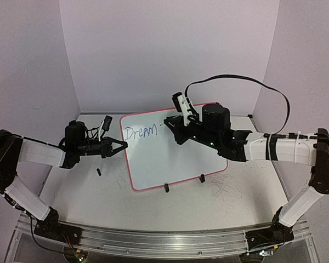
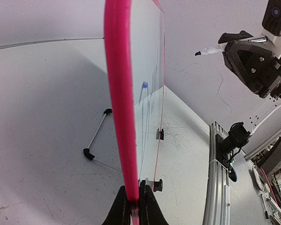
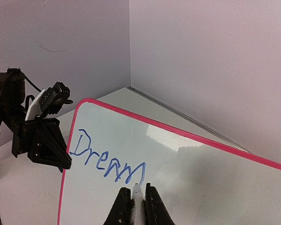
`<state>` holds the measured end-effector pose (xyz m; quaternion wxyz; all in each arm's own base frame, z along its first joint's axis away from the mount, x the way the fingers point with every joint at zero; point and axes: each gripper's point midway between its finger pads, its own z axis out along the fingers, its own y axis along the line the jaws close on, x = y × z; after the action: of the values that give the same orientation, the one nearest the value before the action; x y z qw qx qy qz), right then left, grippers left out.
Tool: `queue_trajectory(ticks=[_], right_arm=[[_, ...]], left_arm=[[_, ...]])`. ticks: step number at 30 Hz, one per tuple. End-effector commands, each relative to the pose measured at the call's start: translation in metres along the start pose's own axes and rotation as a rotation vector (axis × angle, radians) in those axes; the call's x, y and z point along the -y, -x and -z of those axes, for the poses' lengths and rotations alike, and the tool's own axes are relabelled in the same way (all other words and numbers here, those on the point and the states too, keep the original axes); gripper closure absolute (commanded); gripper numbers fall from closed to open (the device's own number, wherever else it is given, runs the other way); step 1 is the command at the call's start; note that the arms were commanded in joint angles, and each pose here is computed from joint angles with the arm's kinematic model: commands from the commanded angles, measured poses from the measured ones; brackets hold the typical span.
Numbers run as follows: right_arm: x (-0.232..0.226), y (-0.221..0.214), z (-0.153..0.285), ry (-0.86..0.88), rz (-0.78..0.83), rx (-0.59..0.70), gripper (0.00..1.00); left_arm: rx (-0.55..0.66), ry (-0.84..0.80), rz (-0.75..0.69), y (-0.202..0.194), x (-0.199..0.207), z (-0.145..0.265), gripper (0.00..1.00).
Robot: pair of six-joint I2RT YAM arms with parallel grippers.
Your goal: Write a sentence on the whiteboard
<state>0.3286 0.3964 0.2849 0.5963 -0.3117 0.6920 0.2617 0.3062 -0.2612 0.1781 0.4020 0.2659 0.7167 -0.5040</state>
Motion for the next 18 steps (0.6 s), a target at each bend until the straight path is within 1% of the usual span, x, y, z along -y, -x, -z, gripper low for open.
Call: queue_trajectory(ticks=[1,9,14,18], right_arm=[[-0.007,0.001,-0.004,0.017,0.01,0.009,1.0],[-0.011,0.001,-0.006,0.023,0.018,0.007,1.0],[-0.002,0.003,-0.008,-0.03,0.019,0.011,1.0],[0.005,0.004,-0.008,-0.07,-0.009,0.025,1.0]], left_arm=[[0.05,0.048,-0.108,0.023,0.0,0.0,1.0],[0.053,0.05,-0.103,0.024,0.0,0.001,1.0],[0.054,0.054,-0.103,0.024,0.0,0.002,1.0],[0.052,0.051,-0.103,0.023,0.0,0.001,1.0]])
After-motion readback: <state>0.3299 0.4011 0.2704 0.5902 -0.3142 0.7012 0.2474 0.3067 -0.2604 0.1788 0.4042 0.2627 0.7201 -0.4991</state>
